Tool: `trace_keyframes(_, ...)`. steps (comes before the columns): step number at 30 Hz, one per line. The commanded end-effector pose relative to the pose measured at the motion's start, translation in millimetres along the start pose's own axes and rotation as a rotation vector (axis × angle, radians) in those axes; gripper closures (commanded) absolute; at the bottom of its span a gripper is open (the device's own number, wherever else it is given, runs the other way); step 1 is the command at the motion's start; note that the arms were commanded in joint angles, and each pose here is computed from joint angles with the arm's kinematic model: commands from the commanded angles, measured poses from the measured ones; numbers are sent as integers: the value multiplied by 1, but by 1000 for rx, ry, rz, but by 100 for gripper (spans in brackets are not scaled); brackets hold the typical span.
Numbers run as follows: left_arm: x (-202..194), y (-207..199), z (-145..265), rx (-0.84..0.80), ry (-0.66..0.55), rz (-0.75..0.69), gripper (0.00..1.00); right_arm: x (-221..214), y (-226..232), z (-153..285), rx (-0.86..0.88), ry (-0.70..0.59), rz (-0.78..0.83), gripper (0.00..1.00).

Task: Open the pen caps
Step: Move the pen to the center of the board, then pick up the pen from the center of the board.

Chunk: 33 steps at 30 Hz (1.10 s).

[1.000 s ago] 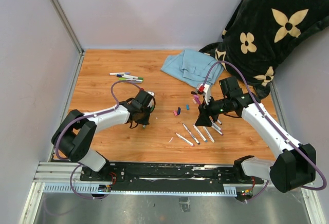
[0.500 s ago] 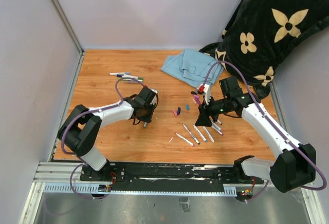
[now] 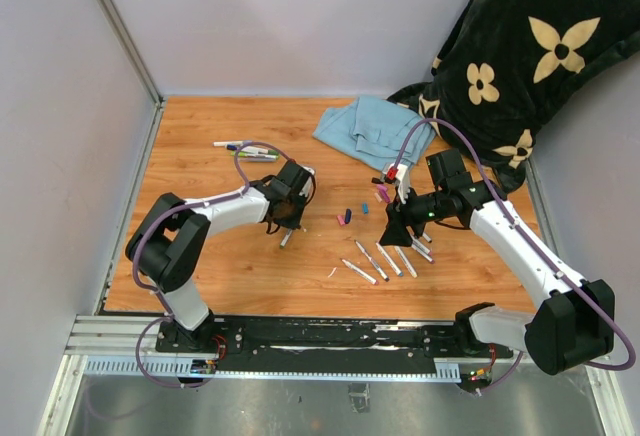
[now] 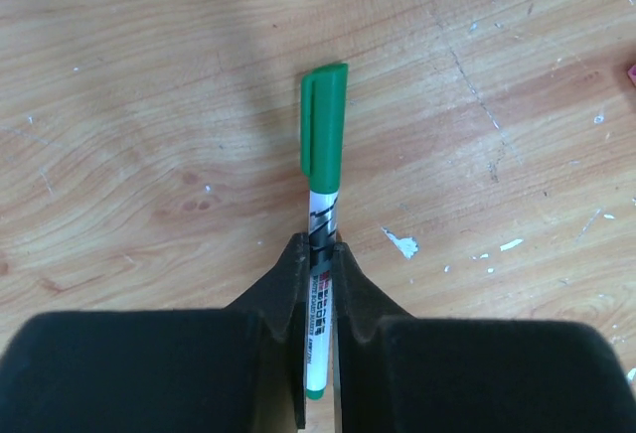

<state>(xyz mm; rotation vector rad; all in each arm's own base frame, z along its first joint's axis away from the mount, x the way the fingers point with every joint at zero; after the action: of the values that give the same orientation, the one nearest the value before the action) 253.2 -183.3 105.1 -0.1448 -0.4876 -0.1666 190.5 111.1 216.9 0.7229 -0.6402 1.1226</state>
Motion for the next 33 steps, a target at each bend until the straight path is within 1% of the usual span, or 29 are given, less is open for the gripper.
trace_keyframes(1, -8, 3, -4, 9, 48, -11, 97, 5, -1, 5, 5, -25, 9, 47)
trace_keyframes(3, -6, 3, 2, 2, 23, 1, 100, 5, -1, 4, 20, -31, 2, 47)
trace_keyframes(5, -1, 0, 10, -26, -15, 20, 99, 6, 1, 3, 42, -47, 1, 47)
trace_keyframes(10, 12, -12, 46, -206, -160, 87, 100, 13, 12, 3, 151, -146, 31, 47)
trace_keyframes(13, 11, -17, 70, -357, -276, 137, 100, 18, 14, 4, 168, -202, 61, 47)
trace_keyframes(17, 1, -27, 97, -634, -411, 229, 100, 26, 11, 3, 124, -274, 101, 47)
trace_keyframes(19, 0, -32, 115, -765, -503, 259, 100, 30, 10, 1, 104, -334, 120, 47)
trace_keyframes(21, -3, -35, 126, -836, -564, 290, 100, 34, 9, -2, 99, -398, 132, 47)
trace_keyframes(24, -11, -40, 139, -924, -657, 359, 100, 37, 3, -10, 111, -442, 40, 46)
trace_keyframes(29, -30, -51, 144, -980, -781, 465, 100, 25, 6, -17, 130, -453, 40, 45)
trace_keyframes(33, -32, -61, 143, -1017, -829, 498, 100, 18, 11, -23, 212, -478, 38, 40)
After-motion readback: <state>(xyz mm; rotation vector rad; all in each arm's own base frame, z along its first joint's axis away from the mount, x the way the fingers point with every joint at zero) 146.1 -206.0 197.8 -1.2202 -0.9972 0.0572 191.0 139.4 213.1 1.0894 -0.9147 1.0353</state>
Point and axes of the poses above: each gripper's point midway between its finger pads, its own z axis back along the fingers, its own y axis along the line the jaws close on, x = y × z, the point moved 10 cm from there along z, back along the fingers, and after that the axes turned 10 degrees about z, right-handed, at the moved point
